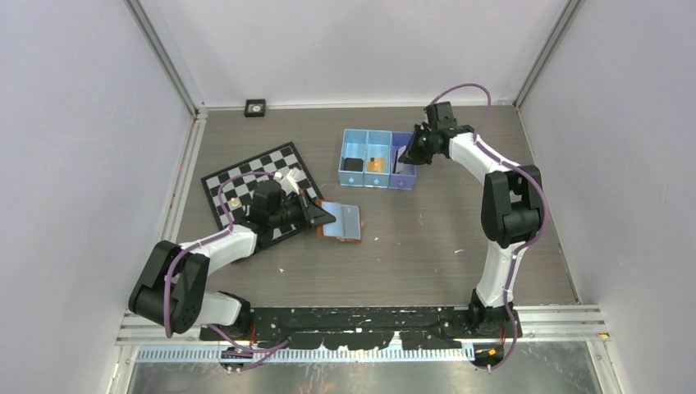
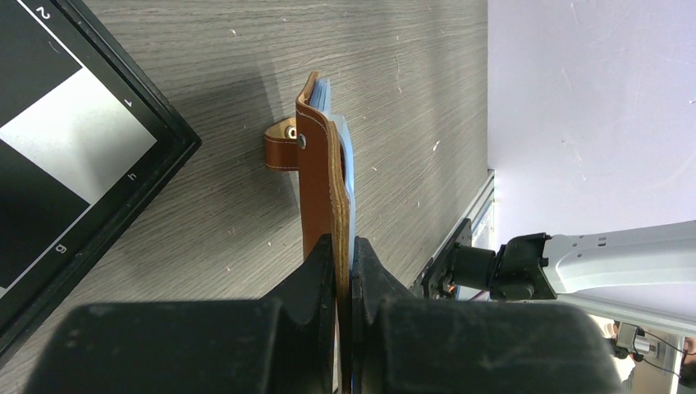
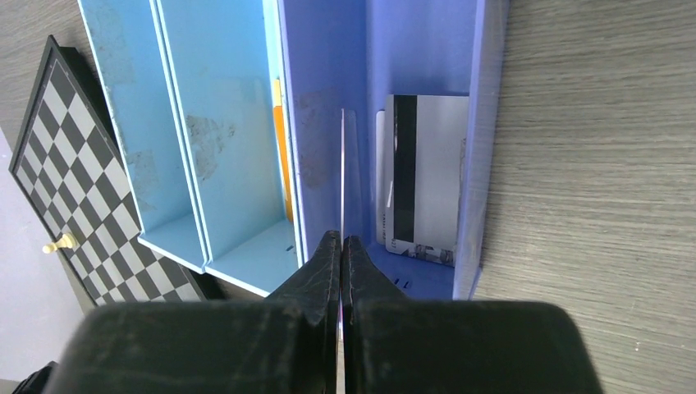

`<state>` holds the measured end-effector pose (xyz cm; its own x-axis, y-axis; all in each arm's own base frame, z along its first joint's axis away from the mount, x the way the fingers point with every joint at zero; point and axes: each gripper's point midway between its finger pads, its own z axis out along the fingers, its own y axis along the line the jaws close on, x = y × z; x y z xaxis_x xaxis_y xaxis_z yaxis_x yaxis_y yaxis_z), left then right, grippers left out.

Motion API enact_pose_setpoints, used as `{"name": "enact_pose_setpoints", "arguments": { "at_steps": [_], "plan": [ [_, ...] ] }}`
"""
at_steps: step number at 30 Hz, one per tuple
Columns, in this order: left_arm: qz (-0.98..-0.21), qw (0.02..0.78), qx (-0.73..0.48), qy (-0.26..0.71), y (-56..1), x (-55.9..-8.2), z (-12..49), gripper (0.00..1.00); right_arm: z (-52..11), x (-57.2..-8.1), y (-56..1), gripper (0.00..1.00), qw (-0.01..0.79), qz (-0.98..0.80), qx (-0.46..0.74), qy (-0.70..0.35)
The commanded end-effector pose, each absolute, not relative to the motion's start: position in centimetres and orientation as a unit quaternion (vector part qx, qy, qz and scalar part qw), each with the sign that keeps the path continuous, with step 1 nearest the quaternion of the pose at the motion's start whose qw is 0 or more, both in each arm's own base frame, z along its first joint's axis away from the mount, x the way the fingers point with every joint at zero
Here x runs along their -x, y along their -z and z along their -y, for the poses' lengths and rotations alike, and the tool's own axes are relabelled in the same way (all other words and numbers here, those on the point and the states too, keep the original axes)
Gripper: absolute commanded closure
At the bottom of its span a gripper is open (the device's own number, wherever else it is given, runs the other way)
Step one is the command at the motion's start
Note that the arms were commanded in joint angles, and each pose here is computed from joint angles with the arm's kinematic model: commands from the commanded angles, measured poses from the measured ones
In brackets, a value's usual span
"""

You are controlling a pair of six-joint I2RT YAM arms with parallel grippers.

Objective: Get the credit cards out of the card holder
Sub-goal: Place the credit card in the storage box.

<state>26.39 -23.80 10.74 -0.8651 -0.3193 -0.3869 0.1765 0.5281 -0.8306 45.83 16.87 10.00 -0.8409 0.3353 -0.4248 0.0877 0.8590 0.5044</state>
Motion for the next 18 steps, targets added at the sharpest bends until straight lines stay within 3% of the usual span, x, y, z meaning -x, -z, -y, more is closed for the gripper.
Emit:
{"name": "enact_pose_setpoints", "arguments": {
  "at_steps": [1,3,10,18],
  "plan": [
    [-0.822,0.277,0.028,0.497,-12.7,-27.5,24.3,1.00,-18.4,-46.8,-11.1,0.99,0.269,-0.916,-0.105,-0.279],
    [-0.823,0.276,0.028,0.496,-12.6,-27.5,24.3,1.00,-18.3,-46.9,-10.7,0.98,0.267,-0.917,-0.108,-0.276],
    [-0.824,0.277,0.027,0.494,-12.6,-27.5,24.2,1.00,-16.5,-46.9,-11.2,0.72,0.291,-0.918,-0.135,-0.233],
    [-0.825,0.275,0.028,0.492,-12.5,-27.6,24.2,1.00,-17.5,-43.3,-16.5,0.53,0.353,-0.904,-0.111,-0.213]
  ]
}}
